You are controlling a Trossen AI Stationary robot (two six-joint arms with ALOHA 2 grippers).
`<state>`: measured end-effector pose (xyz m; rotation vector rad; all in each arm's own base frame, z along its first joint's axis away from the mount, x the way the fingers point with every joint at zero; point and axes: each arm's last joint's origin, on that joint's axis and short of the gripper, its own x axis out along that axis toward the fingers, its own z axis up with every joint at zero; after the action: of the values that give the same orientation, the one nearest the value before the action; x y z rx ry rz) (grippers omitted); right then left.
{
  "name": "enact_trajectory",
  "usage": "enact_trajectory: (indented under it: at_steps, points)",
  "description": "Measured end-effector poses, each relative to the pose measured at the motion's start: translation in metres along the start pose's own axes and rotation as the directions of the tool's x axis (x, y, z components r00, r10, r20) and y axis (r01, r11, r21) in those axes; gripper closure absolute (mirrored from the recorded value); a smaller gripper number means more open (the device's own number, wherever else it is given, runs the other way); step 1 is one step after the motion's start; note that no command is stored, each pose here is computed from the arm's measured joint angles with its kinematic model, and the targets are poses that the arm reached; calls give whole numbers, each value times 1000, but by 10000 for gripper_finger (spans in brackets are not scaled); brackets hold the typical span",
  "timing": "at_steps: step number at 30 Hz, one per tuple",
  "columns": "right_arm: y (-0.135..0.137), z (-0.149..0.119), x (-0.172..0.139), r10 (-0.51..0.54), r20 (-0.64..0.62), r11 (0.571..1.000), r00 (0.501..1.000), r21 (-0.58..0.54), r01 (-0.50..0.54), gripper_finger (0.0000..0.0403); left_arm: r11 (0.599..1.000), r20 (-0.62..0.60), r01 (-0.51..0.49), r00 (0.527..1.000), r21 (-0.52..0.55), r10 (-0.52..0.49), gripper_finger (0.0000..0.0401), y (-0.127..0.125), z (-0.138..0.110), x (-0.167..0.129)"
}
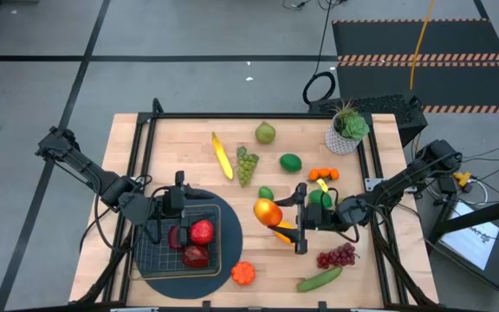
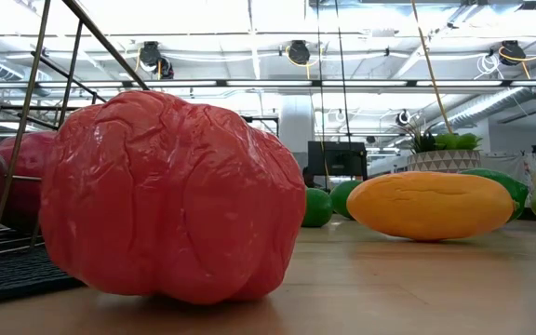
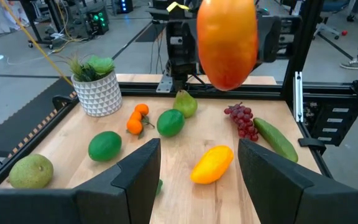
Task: Build produce basket
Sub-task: Put the orange mango into the gold wire basket
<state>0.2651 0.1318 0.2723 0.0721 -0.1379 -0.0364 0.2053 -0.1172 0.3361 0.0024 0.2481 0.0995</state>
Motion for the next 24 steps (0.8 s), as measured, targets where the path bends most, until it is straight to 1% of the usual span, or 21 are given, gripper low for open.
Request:
enact_trajectory:
  at_steps: [3,6,21,24]
  points:
    - [0,0,0,0,-1,993,1000,118,0,126,1000,0,0,1000,0,0,187,0,0,0]
    - [0,0,0,0,0,984,1000,179,0,126,1000,0,0,1000,0,0,187,0,0,0]
    - [-4,0,2,-14,1,985,1000,170,13,126,1000,0,0,1000,0,0,187,0,0,0]
    - [-6,0,3,-23,0,991,1000,134,22,126,1000,0,0,1000,0,0,187,0,0,0]
